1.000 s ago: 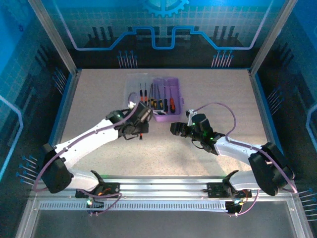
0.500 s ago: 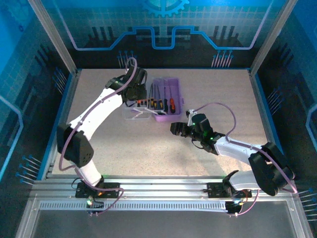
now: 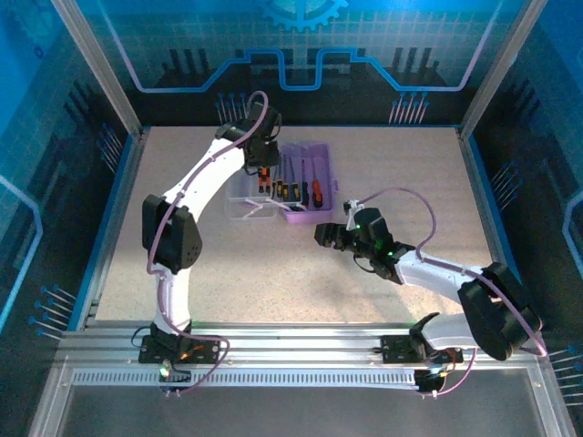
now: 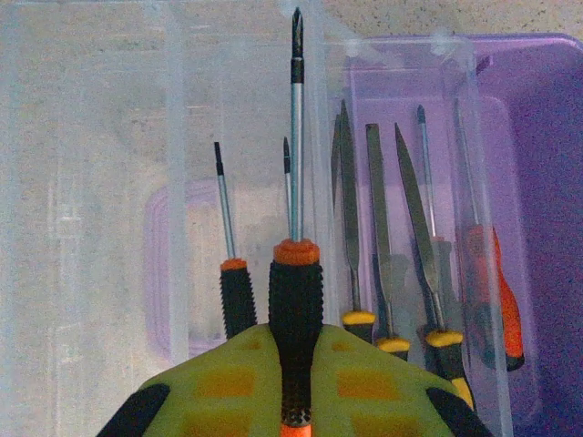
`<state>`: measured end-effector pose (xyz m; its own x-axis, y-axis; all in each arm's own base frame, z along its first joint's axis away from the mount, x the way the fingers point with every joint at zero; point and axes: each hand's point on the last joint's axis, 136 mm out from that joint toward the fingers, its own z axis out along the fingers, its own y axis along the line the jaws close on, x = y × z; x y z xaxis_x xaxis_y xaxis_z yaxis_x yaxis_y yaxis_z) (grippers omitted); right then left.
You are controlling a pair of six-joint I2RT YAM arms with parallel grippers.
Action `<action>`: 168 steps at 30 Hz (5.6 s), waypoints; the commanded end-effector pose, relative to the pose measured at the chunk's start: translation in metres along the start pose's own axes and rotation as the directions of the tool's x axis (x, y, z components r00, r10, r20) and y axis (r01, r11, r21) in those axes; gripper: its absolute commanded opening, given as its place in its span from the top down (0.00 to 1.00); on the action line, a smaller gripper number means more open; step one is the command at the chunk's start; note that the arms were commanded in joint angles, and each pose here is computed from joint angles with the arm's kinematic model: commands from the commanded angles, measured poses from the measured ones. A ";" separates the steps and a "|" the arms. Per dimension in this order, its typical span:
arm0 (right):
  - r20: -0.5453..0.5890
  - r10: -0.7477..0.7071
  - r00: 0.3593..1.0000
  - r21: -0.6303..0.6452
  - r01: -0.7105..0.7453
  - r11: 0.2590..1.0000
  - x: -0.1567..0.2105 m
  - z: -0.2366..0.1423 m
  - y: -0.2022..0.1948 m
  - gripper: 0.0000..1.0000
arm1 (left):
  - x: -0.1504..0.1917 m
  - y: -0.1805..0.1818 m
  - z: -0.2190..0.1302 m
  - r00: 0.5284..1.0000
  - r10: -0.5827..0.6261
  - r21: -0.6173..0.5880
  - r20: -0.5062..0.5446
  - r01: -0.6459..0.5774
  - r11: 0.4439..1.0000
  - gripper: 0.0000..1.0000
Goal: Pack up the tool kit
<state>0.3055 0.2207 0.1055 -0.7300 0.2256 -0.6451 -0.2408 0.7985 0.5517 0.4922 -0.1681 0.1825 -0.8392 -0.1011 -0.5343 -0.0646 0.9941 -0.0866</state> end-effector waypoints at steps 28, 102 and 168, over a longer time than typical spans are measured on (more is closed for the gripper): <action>0.031 -0.006 0.999 0.017 0.005 1.000 -0.011 -0.004 -0.003 0.22 | -0.001 0.001 -0.009 0.997 -0.056 0.097 -0.057 0.061 0.993 0.55; -0.156 0.132 0.979 0.142 -0.110 0.984 -0.067 0.083 -0.071 0.67 | 0.121 0.133 0.058 0.902 -0.427 0.211 -0.066 0.430 0.878 0.85; -0.277 0.138 0.951 0.023 -0.136 0.990 0.000 0.082 -0.018 0.59 | 0.103 0.082 -0.124 0.998 -0.053 0.112 0.040 0.049 0.993 1.00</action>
<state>0.3753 0.2252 0.0526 -0.8864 0.2140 -0.4104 -0.0719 0.8122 0.5789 0.3420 -0.0676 0.2001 -0.8215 -0.1779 -0.5417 -0.1226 0.9830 -0.1369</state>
